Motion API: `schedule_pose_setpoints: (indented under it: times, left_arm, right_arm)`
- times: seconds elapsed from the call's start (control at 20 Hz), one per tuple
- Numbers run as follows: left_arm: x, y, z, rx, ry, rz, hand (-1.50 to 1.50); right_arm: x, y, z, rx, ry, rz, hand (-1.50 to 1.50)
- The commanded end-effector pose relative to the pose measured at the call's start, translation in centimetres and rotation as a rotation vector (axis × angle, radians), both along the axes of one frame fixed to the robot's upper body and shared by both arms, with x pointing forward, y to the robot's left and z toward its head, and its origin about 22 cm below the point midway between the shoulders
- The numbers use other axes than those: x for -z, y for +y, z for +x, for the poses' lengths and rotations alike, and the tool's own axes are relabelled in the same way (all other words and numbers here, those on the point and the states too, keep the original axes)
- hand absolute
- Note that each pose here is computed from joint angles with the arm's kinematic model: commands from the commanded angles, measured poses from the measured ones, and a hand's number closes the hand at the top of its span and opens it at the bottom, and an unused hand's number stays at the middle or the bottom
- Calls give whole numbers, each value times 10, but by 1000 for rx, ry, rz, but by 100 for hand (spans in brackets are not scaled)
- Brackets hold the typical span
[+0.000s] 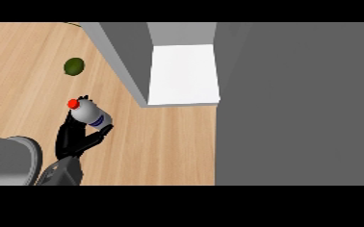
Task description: Pick up the bottled water, place it into the cabinet and close the cabinet
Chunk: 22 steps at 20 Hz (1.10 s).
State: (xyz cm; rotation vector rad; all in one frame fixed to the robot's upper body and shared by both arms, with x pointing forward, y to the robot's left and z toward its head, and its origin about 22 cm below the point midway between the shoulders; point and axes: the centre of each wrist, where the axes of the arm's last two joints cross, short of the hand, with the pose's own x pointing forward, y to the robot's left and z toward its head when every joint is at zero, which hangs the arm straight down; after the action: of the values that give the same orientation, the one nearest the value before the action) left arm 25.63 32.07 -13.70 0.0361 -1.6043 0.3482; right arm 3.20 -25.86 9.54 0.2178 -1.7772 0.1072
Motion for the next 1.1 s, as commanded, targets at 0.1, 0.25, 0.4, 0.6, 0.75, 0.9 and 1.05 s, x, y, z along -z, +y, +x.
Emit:
schedule_pose_setpoints:
  times: [0.1, 0.25, 0.4, 0.6, 0.75, 0.9, 1.05]
  left_arm:
    - [15, -6, -7, -29, -24, -80, 150]
    - [12, 1, -4, -32, -56, -120, 150]
    - [13, -25, 8, -38, -67, -154, 150]
    - [25, -41, -5, 48, -72, -154, 150]
    - [43, -77, -29, 81, -100, -150, 150]
    - [49, -88, -39, 113, -109, -144, 150]
    - [37, -91, -19, 160, -144, -132, 150]
  right_arm:
    - [-12, 2, 1, -6, -67, 18, -150]
    - [-24, -1, -10, -15, -45, -14, -150]
    - [-35, 9, -8, -7, -55, -1, -150]
    - [-28, 1, -1, 4, -43, 2, -150]
    - [-23, -5, -9, 2, -27, -14, -150]
    - [-28, -2, -11, 2, -46, -8, -150]
    - [-37, 3, -5, 8, -36, 0, -150]
